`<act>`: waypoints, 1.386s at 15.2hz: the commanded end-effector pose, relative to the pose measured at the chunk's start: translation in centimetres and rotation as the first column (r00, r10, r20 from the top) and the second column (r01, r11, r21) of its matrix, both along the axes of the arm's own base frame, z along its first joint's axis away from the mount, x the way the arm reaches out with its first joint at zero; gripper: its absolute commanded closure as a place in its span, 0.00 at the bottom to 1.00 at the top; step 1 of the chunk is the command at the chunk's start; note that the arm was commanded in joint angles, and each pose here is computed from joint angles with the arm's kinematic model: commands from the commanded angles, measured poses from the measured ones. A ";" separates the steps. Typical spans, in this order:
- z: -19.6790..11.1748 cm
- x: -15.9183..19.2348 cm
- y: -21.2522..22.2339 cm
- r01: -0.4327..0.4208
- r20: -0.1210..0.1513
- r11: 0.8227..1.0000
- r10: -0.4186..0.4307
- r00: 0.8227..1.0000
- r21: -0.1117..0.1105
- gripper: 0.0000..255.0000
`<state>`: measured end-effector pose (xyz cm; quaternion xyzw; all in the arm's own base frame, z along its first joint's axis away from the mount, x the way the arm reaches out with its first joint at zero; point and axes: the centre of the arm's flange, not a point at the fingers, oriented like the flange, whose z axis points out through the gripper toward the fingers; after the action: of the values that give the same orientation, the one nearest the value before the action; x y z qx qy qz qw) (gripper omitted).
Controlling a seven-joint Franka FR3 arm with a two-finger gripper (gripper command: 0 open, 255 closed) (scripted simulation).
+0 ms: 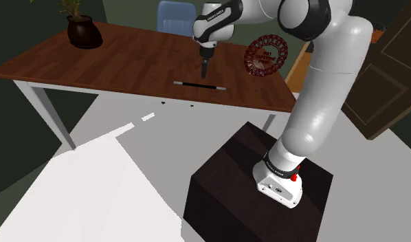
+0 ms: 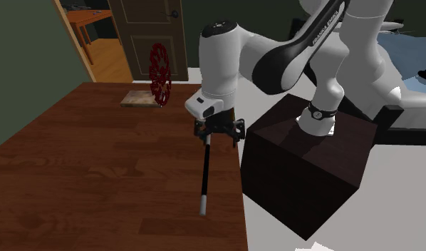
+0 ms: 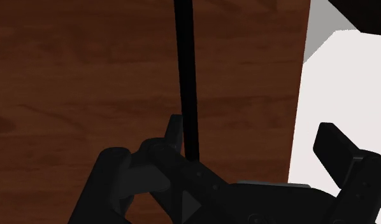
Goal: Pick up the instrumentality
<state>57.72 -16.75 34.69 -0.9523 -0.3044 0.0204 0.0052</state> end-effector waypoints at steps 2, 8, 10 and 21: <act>-3.4 2.5 -1.5 -0.047 -0.019 0.999 0.047 0.999 -0.002 0.00; -7.4 4.5 -2.4 -0.084 -0.034 0.996 0.084 0.996 -0.003 0.00; -8.5 4.5 -2.4 -0.084 -0.034 0.996 0.084 0.996 -0.003 0.00; -10.0 4.6 -2.3 -0.084 -0.034 0.996 0.084 0.996 -0.003 1.00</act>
<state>62.30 -19.06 24.73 -0.9382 -0.3441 0.0373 0.0076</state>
